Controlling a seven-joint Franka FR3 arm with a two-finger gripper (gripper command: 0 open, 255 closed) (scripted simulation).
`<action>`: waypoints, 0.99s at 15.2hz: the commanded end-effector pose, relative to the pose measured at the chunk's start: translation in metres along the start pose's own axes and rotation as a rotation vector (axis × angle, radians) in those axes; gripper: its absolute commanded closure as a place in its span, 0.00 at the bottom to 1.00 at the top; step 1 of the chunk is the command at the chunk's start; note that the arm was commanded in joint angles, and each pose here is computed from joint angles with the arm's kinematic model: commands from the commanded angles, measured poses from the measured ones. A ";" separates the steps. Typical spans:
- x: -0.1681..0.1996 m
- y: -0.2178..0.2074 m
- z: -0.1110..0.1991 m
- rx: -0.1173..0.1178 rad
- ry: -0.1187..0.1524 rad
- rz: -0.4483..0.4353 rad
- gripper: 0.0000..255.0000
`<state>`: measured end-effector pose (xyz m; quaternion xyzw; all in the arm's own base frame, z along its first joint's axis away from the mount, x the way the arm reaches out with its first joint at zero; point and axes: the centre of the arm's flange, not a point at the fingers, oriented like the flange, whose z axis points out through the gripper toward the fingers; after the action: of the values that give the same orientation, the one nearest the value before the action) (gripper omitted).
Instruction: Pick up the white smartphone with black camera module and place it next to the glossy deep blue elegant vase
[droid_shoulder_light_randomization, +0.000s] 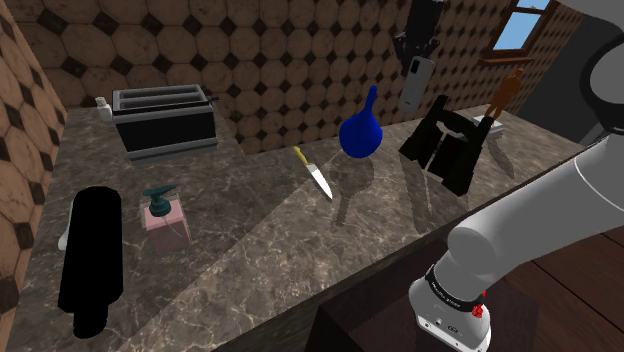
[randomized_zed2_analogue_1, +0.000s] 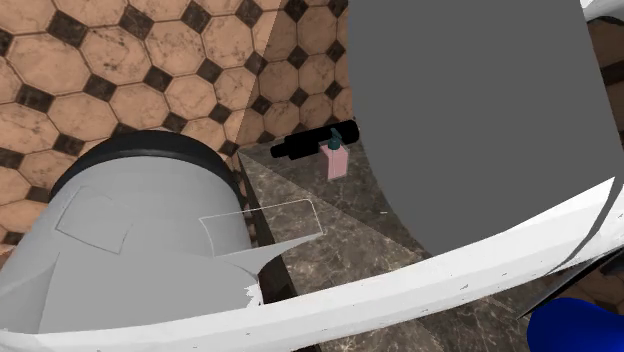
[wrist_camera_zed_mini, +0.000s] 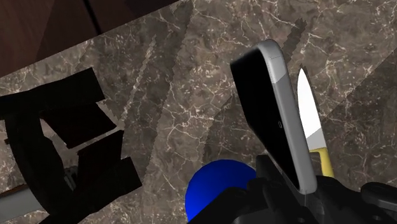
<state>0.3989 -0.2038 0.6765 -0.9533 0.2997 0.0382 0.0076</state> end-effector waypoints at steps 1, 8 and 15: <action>0.001 0.000 0.010 0.000 0.001 0.000 1.00; 0.004 0.000 0.046 0.000 0.001 0.000 1.00; 0.007 0.000 0.083 0.000 0.001 0.000 1.00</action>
<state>0.3990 -0.2041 0.5975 -0.9532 0.2997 0.0382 0.0077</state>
